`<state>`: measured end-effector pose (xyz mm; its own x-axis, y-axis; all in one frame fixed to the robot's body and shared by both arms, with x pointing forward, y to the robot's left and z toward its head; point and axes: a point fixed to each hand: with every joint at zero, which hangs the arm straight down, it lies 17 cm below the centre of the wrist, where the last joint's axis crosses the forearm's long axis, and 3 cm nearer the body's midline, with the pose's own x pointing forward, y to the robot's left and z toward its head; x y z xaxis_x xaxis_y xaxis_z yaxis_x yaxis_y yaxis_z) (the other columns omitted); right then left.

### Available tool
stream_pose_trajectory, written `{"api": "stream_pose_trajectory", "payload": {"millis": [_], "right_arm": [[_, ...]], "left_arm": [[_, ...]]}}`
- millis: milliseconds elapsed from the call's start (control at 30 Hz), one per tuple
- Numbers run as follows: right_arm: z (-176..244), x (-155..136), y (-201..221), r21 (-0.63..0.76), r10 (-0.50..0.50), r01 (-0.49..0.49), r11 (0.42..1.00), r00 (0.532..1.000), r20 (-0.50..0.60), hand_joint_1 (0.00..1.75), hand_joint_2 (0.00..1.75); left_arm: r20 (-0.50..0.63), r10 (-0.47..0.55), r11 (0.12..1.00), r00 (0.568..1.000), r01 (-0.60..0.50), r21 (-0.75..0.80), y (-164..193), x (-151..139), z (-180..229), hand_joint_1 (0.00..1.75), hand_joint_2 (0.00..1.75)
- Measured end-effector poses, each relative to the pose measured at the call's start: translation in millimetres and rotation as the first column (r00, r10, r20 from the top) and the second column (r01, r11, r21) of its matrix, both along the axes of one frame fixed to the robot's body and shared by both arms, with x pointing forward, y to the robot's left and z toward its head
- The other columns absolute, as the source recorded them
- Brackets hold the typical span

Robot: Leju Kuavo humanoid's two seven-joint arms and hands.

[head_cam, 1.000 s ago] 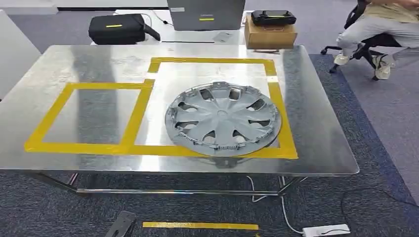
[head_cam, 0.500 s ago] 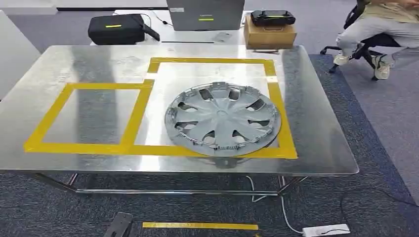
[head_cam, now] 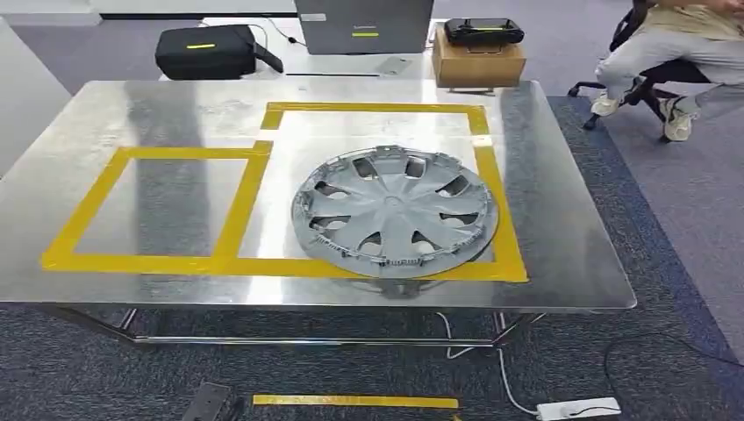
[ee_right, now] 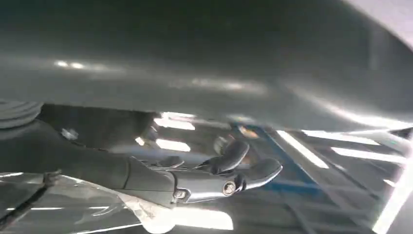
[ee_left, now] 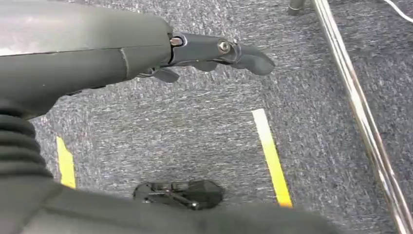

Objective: Take the parts from the cabinet and place them on the table.

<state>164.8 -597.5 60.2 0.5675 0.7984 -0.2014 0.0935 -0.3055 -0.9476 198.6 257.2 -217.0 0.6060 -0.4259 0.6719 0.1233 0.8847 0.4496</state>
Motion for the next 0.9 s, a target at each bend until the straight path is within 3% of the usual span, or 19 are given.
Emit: {"api": "stream_pose_trajectory", "payload": {"millis": [100, 133, 367, 567, 800, 900], "right_arm": [[-18.5, -9.8, 15.0, 0.066, -0.060, 0.059, 0.996, 0.998, 0.006, 0.00, 0.00], [-24.9, -10.4, 20.6, 0.086, -0.069, 0.069, 0.994, 0.998, 0.001, 0.00, 0.00], [-72.8, -35.6, 47.8, 0.255, -0.204, 0.198, 0.946, 0.979, -0.005, 0.00, 0.00], [-142.8, -47.3, 88.8, 0.442, -0.277, 0.290, 0.849, 0.956, -0.097, 0.00, 0.00], [-221.4, -63.1, 158.0, 0.668, -0.362, 0.399, 0.628, 0.910, -0.203, 0.00, 0.00], [-247.0, -73.7, 181.1, 0.751, -0.439, 0.449, 0.485, 0.867, -0.235, 0.00, 0.00]], "left_arm": [[-0.002, -0.007, 1.000, 1.000, 0.007, 0.006, 0.1, -1.6, -0.4, 0.00, 1.75], [-0.003, -0.008, 1.000, 1.000, 0.008, 0.007, 0.0, -2.1, -0.6, 0.00, 0.00], [-0.010, 0.004, 1.000, 1.000, -0.004, 0.017, 3.8, -4.5, -1.6, 0.00, 0.00], [-0.031, 0.002, 1.000, 1.000, -0.002, 0.023, 3.8, -7.4, -4.3, 0.00, 0.00], [-0.032, 0.011, 1.000, 0.999, -0.010, 0.026, 5.8, -8.0, -4.6, 0.00, 0.00], [-0.033, 0.005, 1.000, 0.999, -0.005, 0.027, 5.7, -8.1, -4.7, 0.00, 0.00]]}}
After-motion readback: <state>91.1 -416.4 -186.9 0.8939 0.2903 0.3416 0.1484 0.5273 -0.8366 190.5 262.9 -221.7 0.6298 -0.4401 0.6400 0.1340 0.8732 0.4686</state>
